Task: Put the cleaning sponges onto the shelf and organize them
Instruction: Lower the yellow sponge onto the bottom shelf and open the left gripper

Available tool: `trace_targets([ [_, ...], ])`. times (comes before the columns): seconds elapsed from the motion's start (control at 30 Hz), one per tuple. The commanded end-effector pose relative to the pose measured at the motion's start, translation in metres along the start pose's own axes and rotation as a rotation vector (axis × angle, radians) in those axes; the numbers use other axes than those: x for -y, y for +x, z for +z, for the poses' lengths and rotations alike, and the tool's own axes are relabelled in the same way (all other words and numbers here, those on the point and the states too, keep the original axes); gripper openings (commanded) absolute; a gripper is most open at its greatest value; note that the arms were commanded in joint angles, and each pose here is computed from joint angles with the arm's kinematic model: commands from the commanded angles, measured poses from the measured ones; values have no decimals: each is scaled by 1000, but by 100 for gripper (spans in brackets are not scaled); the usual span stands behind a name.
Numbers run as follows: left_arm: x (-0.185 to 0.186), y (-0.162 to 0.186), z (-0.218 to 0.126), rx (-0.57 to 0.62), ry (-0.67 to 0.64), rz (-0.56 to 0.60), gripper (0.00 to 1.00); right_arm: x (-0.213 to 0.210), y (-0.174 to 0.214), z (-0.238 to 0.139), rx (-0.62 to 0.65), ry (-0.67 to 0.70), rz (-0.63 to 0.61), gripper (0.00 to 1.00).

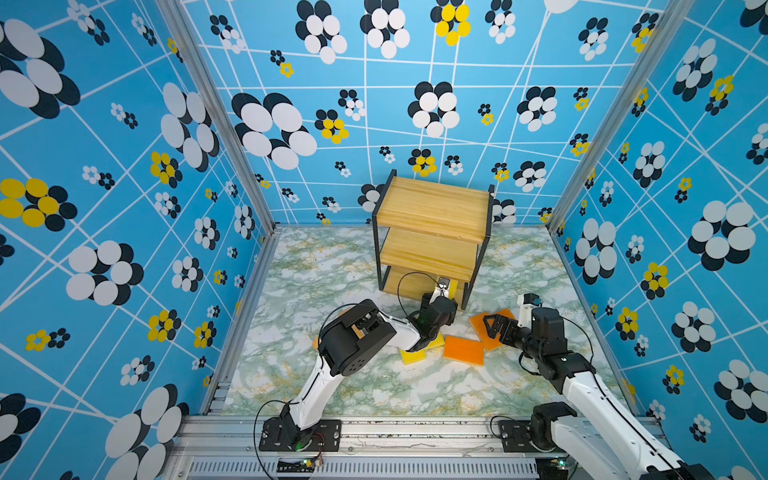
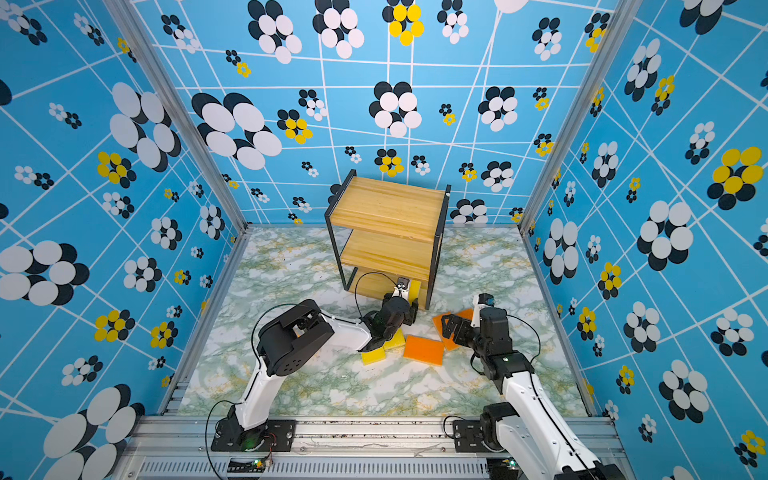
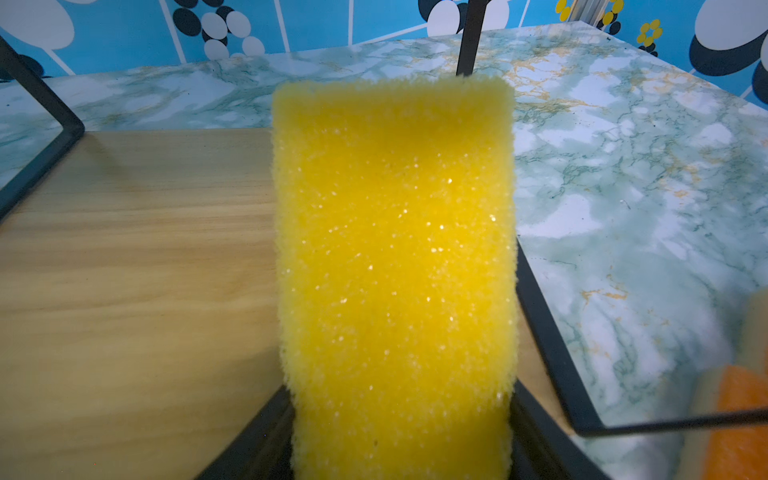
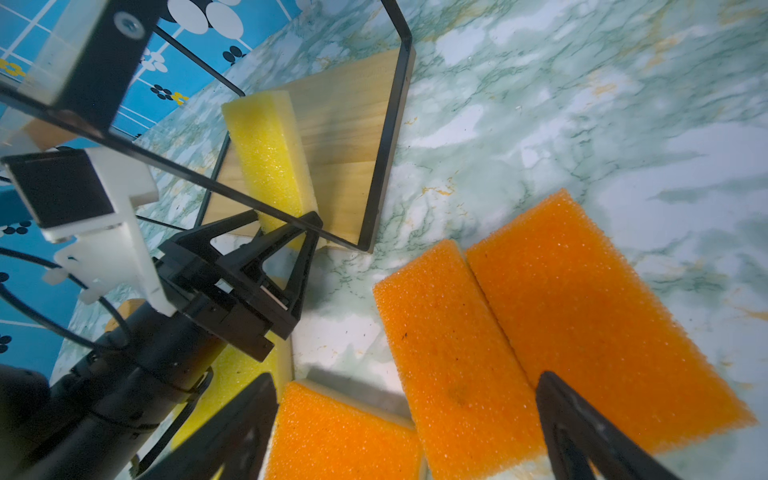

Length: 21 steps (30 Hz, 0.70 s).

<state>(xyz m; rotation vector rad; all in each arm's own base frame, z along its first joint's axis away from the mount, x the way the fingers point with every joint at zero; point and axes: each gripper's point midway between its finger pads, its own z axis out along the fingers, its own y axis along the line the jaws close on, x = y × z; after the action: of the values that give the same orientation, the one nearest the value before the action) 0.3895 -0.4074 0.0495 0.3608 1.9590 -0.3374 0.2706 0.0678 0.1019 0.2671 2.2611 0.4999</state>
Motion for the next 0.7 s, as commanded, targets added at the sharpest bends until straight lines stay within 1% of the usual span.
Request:
trace_targets([
  [0.0,-1,-1,10,6,-3,-1,69,4,6,1,-9,17,0,99],
  [0.13,-3,0,11,0,-12,2,82,4,6,0,-8,19,0,99],
  [0.23,-5,1,11,-1,-19,5,89,4,5,0,-6,22,-1,99],
  [0.33,-5,2,11,-1,-21,1,91,4,5,-1,-6,22,0,99],
  [0.67,-7,4,10,-5,-27,3,92,4,5,-2,-8,23,-6,99],
])
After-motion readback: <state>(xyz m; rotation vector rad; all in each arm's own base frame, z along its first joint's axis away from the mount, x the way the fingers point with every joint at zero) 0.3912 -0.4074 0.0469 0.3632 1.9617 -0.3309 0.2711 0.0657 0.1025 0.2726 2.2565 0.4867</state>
